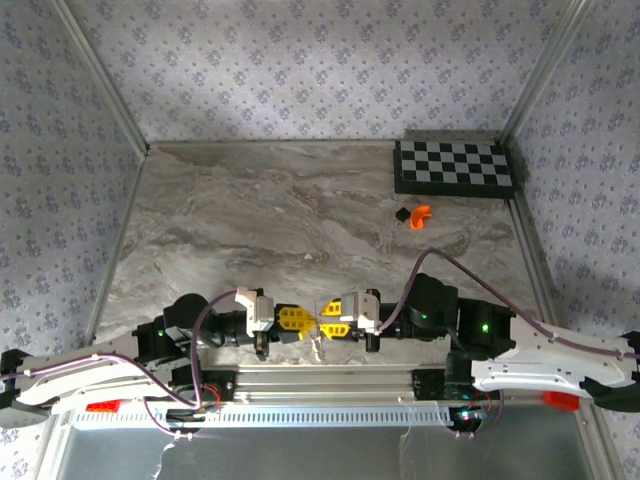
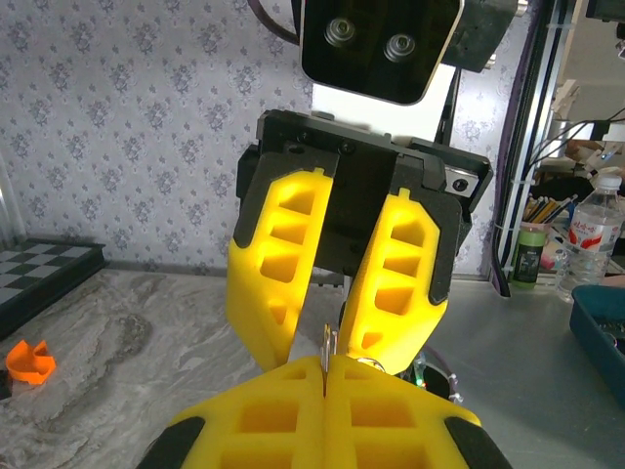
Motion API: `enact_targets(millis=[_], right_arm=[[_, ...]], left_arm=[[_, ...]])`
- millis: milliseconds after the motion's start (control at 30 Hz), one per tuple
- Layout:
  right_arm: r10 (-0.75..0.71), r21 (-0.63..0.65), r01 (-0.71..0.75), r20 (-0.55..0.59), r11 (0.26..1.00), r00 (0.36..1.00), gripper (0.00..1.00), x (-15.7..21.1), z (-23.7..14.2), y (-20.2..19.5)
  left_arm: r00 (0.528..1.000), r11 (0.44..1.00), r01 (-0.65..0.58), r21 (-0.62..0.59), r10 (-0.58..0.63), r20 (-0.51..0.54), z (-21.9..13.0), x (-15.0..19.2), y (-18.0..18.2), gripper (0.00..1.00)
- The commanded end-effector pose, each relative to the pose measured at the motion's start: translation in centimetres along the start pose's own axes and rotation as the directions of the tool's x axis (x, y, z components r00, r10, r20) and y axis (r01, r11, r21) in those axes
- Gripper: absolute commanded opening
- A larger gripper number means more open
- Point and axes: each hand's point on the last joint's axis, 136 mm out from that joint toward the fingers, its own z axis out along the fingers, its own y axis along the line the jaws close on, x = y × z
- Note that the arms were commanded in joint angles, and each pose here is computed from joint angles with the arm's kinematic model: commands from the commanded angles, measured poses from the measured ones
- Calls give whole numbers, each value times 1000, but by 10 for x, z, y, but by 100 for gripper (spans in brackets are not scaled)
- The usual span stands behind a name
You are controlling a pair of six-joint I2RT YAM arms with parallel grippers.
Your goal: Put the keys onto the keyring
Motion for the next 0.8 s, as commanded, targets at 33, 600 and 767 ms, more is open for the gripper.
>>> enact_targets(millis=[33,600,767], right_arm=[[14,-9,-14,63,1000,998,21,-19,-4,-1],[27,6,-28,62,1000,998,1,-15,0,-5],[40,16,-41,52,999,998,0,-13,1,-8]], left_arm=[[996,1000,-26,0,26,84,-3,-25,-2,0],[997,1000,-26,-14,26,66,0,-19,2,0],[999,999,-26,-25,27,38,1,-14,4,0]])
